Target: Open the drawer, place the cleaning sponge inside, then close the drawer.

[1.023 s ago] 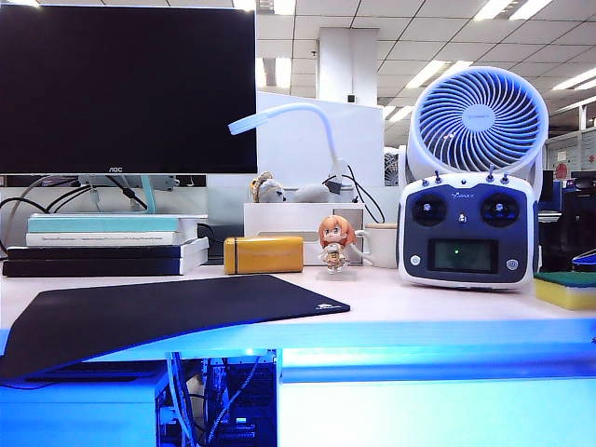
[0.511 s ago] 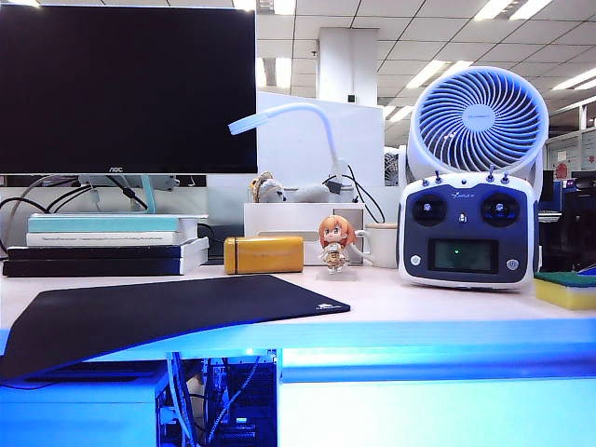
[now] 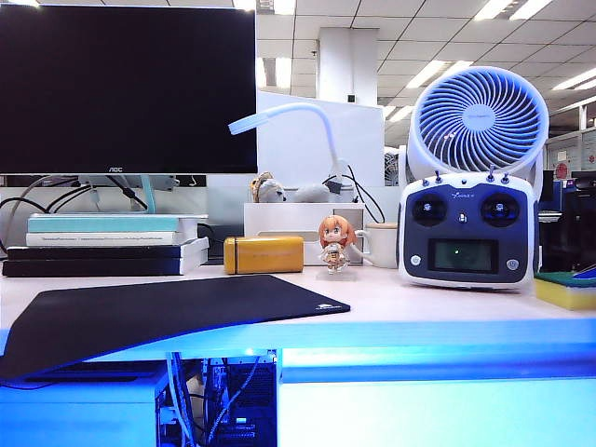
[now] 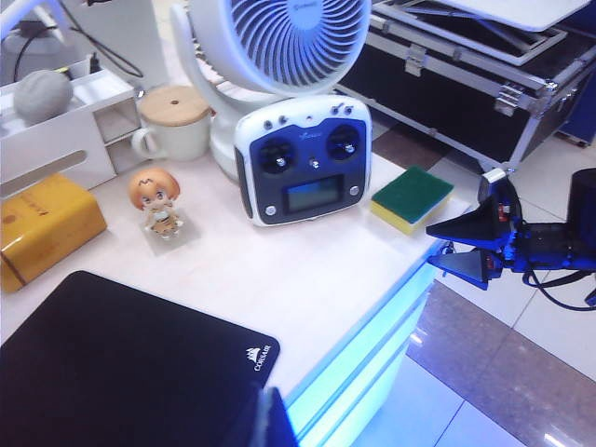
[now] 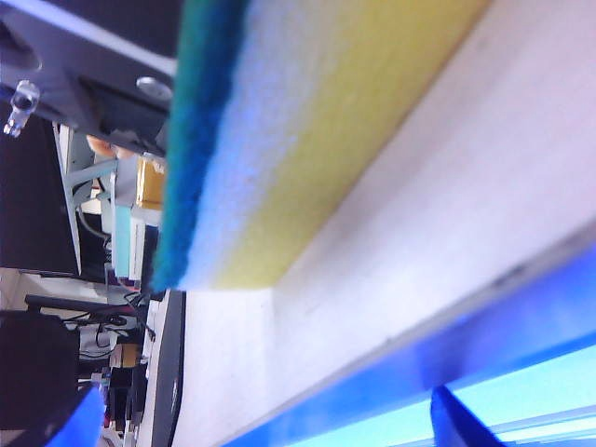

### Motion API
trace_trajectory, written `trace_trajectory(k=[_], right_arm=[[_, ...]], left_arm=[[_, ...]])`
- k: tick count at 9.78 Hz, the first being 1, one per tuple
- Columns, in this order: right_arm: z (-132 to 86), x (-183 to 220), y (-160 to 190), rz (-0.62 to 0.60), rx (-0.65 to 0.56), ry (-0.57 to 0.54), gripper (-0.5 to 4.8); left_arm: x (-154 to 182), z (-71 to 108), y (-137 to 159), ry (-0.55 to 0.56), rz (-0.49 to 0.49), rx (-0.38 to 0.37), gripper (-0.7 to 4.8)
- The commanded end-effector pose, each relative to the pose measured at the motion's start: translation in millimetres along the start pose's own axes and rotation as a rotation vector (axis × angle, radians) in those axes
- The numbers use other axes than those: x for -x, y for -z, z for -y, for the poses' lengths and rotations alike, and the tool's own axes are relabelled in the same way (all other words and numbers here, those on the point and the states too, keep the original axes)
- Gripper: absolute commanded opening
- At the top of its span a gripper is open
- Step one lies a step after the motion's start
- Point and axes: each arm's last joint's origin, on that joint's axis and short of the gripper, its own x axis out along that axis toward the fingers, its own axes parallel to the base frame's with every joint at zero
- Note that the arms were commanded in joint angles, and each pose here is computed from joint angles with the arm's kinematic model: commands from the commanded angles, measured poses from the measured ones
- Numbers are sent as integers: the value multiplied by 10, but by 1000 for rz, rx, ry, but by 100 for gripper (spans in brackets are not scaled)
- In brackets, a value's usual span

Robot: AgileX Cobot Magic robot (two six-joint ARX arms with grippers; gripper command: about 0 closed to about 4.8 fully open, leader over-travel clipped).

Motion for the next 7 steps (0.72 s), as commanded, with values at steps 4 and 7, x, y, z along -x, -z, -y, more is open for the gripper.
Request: trace_trajectory(k=[4, 7], right_arm=[[35, 2, 31, -48, 44, 10, 479], [56, -23, 3, -46, 81, 20, 479]], left_arm=[[26, 12, -41, 40, 32, -3, -5], [30, 13, -42, 40, 33, -3, -5]])
